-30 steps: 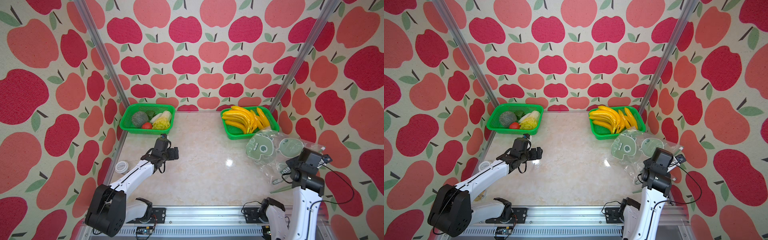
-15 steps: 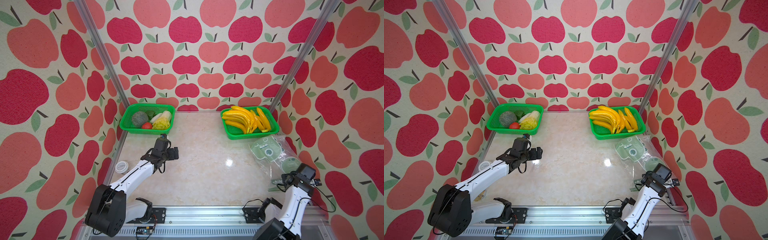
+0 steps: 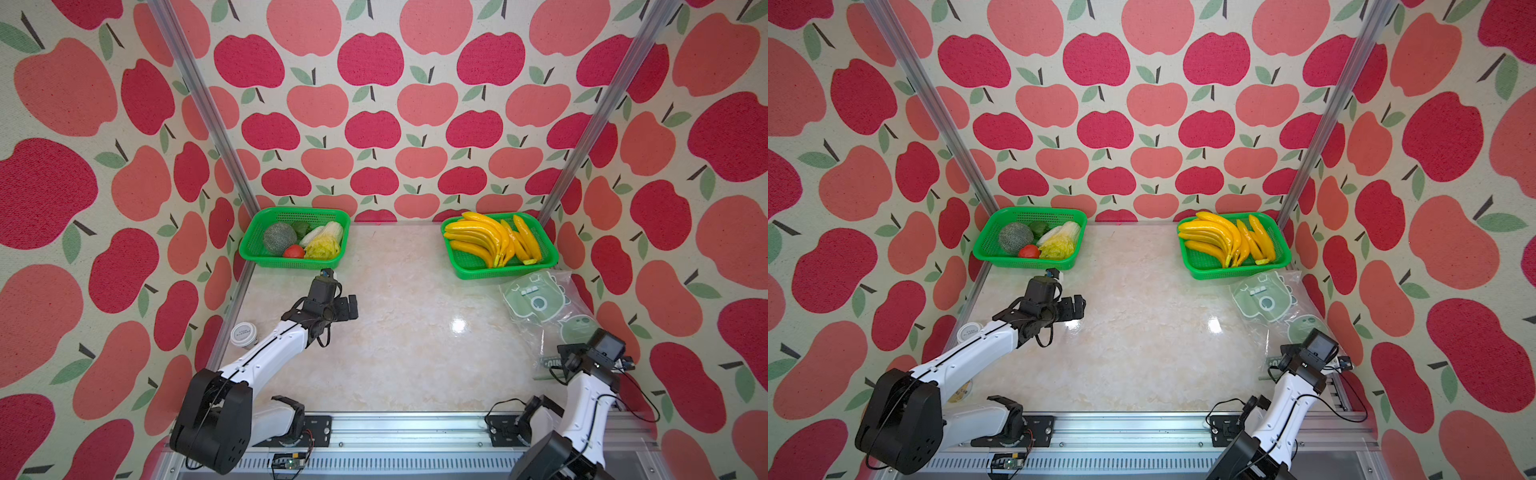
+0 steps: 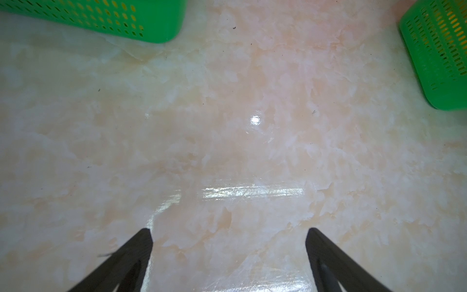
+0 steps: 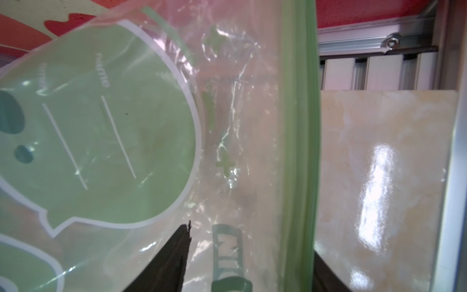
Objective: Open the zip-top bag and take out the banana
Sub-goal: Place the zipper food storage bag in the zipper food storage bag.
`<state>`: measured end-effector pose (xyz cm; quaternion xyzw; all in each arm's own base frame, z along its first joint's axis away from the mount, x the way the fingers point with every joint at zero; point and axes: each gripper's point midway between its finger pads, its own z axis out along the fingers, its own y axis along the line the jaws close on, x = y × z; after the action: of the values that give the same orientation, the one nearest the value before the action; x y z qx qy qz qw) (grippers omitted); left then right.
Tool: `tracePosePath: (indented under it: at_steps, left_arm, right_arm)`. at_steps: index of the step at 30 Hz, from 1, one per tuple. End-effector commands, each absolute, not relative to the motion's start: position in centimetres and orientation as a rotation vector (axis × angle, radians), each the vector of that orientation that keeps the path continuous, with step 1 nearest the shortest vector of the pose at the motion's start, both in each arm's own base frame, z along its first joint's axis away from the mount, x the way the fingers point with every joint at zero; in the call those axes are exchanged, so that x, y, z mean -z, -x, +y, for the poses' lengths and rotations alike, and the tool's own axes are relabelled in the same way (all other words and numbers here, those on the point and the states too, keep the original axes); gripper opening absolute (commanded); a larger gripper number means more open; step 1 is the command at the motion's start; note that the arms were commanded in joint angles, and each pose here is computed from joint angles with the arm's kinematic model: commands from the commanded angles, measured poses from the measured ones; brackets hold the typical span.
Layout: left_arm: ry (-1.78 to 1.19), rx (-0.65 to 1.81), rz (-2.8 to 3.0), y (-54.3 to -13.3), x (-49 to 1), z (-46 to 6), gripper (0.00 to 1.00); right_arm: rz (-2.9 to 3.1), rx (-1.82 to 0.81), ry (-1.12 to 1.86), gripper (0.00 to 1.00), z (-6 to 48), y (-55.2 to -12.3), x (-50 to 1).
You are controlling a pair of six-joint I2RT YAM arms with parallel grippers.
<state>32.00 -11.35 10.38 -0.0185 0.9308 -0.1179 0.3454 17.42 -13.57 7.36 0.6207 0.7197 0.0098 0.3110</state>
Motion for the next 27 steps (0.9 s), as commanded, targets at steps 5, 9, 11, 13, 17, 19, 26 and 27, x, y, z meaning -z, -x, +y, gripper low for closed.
tracePosePath:
  at_steps: [5,9,11,13,17,19,26,27]
  left_arm:
    - [0.061,0.311,2.393,-31.7,-11.1,-11.0,0.98]
    - [0.065,0.307,2.386,-31.6,-11.3,-10.9,0.98]
    - [0.061,0.307,2.383,-31.6,-11.4,-10.9,0.98]
    - [0.060,0.304,2.381,-31.6,-11.5,-10.9,0.98]
    - [0.059,0.302,2.377,-31.6,-11.5,-10.9,0.98]
    - [0.055,0.304,2.375,-31.6,-11.5,-11.0,0.98]
    - [0.048,0.061,2.273,-31.7,-13.6,-9.9,0.98]
    - [0.058,-0.005,2.248,-31.9,-14.1,-9.4,0.98]
  right_arm:
    - [1.967,0.115,-1.489,0.88,-13.8,-17.7,-11.5]
    - [1.926,0.197,-1.440,0.90,-14.2,-17.2,-13.8]
    - [1.900,0.245,-1.419,0.91,-14.6,-16.8,-15.3]
    - [1.874,0.295,-1.394,0.99,-14.9,-16.3,-16.8]
    - [1.837,0.324,-1.360,0.99,-15.1,-15.8,-18.8]
    - [1.840,0.247,-1.305,0.99,-14.3,-16.8,-19.2]
    - [1.975,-0.154,-0.750,0.99,-5.3,-24.6,-21.4]
    - [1.985,-0.176,-0.662,0.99,-4.0,-25.6,-21.6]
